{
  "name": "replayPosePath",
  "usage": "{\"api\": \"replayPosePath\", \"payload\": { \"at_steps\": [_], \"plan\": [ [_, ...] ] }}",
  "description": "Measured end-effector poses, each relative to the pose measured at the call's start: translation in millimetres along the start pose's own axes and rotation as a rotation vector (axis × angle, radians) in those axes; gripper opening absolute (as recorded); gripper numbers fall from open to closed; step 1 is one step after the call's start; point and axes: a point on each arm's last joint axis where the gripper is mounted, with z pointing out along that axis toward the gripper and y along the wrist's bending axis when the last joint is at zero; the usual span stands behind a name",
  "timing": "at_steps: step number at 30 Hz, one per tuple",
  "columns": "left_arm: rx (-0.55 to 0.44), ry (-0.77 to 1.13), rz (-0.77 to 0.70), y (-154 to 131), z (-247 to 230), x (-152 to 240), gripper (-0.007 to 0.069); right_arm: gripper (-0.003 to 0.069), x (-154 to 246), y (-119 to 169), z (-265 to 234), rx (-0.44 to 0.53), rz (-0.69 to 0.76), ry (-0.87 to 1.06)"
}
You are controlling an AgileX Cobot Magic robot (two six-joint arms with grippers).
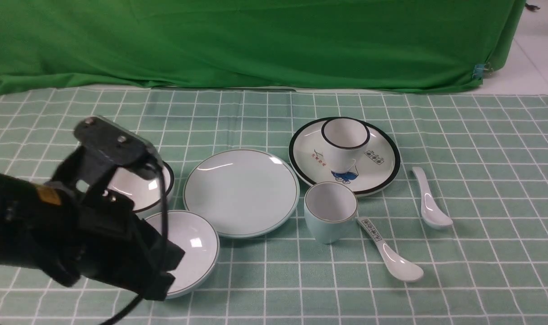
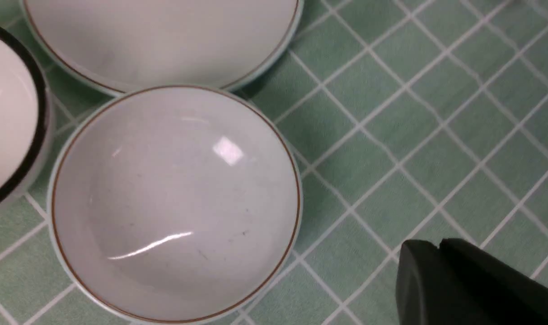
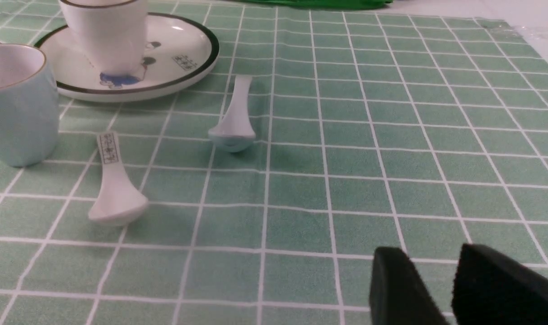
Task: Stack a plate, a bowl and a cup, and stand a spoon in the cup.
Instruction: Use the left arm to grab a blue rice bowl
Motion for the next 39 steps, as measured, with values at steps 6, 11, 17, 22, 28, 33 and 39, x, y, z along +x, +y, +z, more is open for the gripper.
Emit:
{"api": "replayPosePath", "payload": {
  "at_steps": [6, 11, 17, 22, 28, 33, 39],
  "plan": [
    [-0.026, 0.217, 0.028, 10.1, 44.4, -1.2, 0.0072, 0.0242, -19.7, 1.4, -2.2, -0.059, 0.392, -0.212],
    [-0.019, 0.281, 0.008, 16.1, 66.8, 1.8, 0.0260, 0.0158, -34.3, 2.1, -7.1, -0.114, 0.581, -0.231],
    [-0.048, 0.305, 0.059, 24.1, 83.7, 2.9, 0.0428, 0.0027, -93.7, 10.4, -28.5, -0.253, 0.258, 0.049],
    [-0.069, 0.354, 0.117, 32.4, 103.3, 7.3, 0.0405, 0.0027, -126.2, 22.4, -25.5, -0.383, 0.081, 0.225],
    [-0.071, 0.374, 0.133, 35.3, 113.3, 9.5, 0.0215, 0.0032, -128.1, 35.6, -12.7, -0.456, 0.019, 0.313],
    [-0.075, 0.345, 0.155, 34.8, 111.4, 3.2, 0.0071, 0.0035, -127.2, 42.3, -6.7, -0.486, -0.007, 0.342],
    [-0.059, 0.360, 0.169, 26.2, 99.7, -0.5, 0.0045, 0.0044, -127.6, 42.9, -5.5, -0.487, -0.013, 0.339]
  ]
}}
